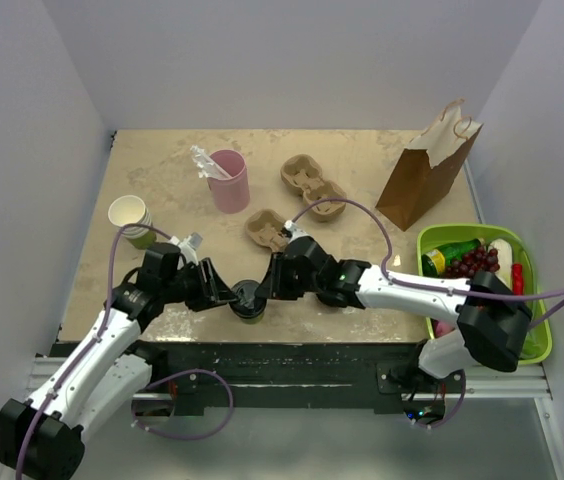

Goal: Pack the takeout coffee

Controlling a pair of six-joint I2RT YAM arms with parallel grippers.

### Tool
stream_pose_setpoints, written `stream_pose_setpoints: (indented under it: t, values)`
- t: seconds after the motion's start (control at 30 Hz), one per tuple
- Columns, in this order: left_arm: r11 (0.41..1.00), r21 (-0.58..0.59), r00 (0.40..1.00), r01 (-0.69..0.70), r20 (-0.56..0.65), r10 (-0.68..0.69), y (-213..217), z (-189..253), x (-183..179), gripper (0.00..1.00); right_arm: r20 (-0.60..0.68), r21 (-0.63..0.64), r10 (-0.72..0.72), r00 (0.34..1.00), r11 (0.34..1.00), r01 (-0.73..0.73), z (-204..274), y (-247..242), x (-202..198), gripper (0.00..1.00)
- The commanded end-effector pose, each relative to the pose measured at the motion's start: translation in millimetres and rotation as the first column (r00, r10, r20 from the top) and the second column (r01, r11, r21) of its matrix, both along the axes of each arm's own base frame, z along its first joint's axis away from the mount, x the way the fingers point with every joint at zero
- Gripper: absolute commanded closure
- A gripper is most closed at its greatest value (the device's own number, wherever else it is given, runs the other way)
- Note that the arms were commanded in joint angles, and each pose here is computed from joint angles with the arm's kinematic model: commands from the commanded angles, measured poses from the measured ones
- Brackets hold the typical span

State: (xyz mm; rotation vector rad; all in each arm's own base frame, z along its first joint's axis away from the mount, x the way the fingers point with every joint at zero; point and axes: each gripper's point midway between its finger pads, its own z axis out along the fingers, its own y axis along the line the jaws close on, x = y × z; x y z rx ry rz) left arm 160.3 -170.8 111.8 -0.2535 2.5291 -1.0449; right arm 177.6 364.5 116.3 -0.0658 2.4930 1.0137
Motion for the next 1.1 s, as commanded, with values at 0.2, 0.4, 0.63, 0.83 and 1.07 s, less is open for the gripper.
stream_pose_setpoints:
  t: [0.2,0.4,0.63,0.83,1.07]
  values:
    - [0.999,0.044,1.0,0.018,-0.024,-0.017,10.7,13.0,-21.4,0.13,0.189,-0.257,0.215,0.958,0.953,-0.163,21.7,11.0,56.3,0.46]
    - [0.994,0.111,0.997,-0.017,0.073,0.009,17.9,46.6,2.6,0.0,0.236,-0.301,0.146,0.961,0.951,-0.071,51.1,0.2,72.8,0.27]
    - [0.996,0.085,0.992,-0.027,0.124,0.017,8.8,64.8,26.7,0.0,0.156,-0.238,-0.017,0.988,0.97,0.054,51.8,-24.3,55.5,0.25]
    - [0.999,0.044,0.994,0.025,0.108,-0.029,-9.0,55.2,45.5,0.04,0.064,-0.001,-0.076,0.995,0.997,0.076,57.6,-12.2,33.1,0.25]
    - [0.998,0.033,0.994,0.047,0.093,-0.05,-17.0,40.8,56.2,0.13,-0.067,0.109,-0.12,0.99,0.986,0.127,39.2,1.7,23.9,0.29]
